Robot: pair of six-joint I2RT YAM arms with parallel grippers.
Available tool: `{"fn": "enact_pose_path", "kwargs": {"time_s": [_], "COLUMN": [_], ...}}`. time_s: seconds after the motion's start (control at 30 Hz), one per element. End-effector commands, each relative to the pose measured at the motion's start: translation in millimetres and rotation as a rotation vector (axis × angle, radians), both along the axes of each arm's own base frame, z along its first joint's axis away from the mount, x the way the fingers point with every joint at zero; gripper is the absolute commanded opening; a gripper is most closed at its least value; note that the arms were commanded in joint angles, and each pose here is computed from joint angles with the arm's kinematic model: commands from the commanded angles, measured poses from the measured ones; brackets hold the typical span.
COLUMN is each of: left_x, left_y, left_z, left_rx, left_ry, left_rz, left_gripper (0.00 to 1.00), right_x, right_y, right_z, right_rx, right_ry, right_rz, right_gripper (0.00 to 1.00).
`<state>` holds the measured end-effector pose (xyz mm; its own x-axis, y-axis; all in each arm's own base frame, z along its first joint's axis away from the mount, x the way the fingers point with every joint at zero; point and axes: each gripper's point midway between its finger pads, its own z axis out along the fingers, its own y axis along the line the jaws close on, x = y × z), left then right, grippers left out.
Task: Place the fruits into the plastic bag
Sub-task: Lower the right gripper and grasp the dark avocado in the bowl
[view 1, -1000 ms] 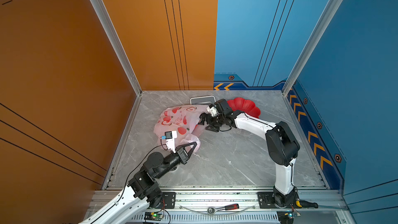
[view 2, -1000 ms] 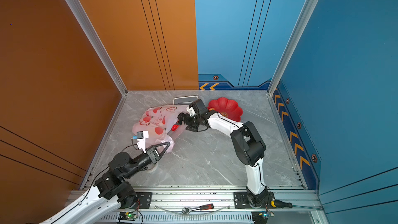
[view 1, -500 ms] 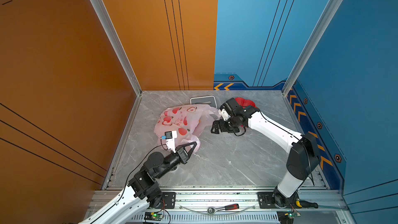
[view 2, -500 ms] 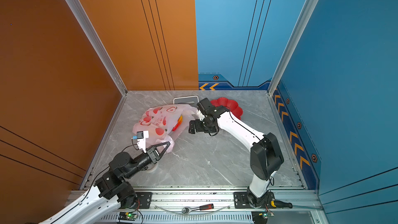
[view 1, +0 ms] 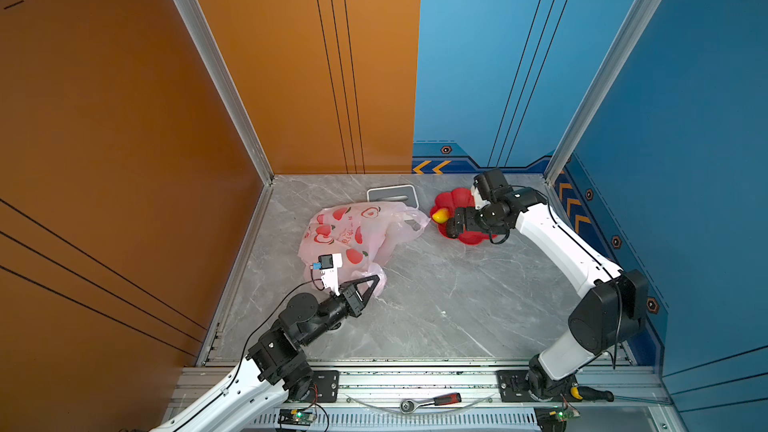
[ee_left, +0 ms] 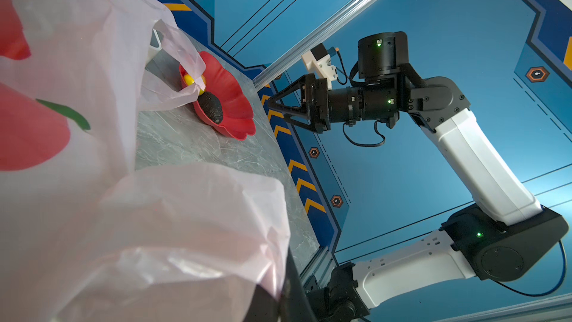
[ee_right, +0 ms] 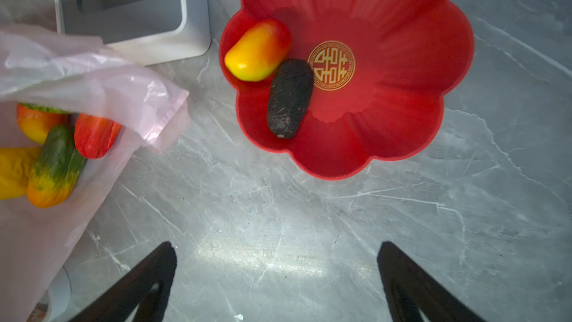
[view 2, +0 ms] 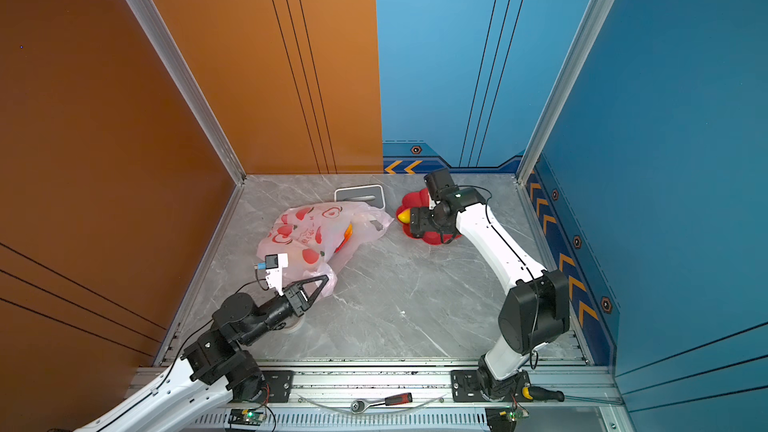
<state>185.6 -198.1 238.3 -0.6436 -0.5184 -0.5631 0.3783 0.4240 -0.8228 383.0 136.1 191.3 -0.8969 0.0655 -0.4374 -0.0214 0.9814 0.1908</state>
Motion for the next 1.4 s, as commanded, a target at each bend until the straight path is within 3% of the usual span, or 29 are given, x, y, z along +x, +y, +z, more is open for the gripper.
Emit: {"fn": "enact_pose_path", "kwargs": {"time_s": [0.0, 0.2, 0.6, 1.37], "left_x": [-0.1, 0.2, 0.6, -0.6], "left_y": [2.3, 0.6, 3.0, 7.8], "left_z": [4.2, 4.6, -1.2, -6.2], "left_rx": [0.007, 0.008, 0.017, 0.011], "left_ry": [-0.012, -0.012, -0.002, 0.01], "left_rz": [0.013, 0.007, 0.015, 0.029], "left_gripper": [0.0, 0.0, 0.0, 0.0], "right_x": [23.4, 52.4, 75.3, 98.7], "right_y": [4.4, 1.9, 10.2, 17.4], "right_z": [-8.5, -45.3, -96.5, -135.6], "right_rx": [0.134, 0.23, 0.221, 0.186], "right_ry": [0.017, 0.085, 0.161, 0.203], "right_rz": [-0.038, -0.104, -0.117, -0.119], "right_gripper": [1.0, 1.0, 0.98, 0.78]}}
